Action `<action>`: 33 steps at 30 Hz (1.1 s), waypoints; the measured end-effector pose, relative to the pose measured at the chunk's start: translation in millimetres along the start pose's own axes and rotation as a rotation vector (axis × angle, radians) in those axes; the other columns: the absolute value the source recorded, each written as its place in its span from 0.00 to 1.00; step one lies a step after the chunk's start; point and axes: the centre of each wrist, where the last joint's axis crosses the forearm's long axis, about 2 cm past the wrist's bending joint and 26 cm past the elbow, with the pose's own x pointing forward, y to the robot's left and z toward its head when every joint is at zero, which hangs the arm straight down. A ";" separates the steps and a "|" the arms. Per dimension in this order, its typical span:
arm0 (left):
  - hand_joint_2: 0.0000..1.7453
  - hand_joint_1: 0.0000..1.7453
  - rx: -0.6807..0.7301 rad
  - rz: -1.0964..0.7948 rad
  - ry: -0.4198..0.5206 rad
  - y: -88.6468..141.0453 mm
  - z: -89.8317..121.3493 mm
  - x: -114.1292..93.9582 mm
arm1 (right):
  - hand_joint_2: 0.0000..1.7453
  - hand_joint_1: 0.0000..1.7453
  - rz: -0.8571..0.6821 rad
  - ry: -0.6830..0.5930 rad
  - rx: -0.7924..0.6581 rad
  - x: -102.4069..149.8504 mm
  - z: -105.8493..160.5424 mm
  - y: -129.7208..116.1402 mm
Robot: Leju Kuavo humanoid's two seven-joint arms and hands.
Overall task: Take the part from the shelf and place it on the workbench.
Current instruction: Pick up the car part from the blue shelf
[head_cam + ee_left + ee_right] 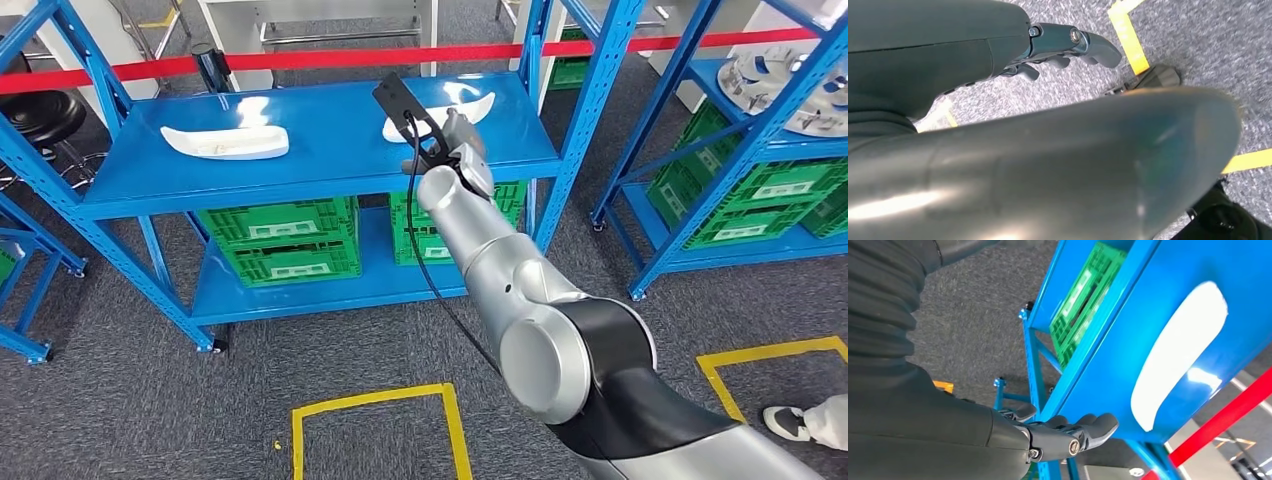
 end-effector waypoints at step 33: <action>0.00 0.00 0.003 0.010 0.006 -0.2 0.9 -5.6 | 1.00 0.00 -0.003 -0.003 0.006 -1.7 1.9 4.1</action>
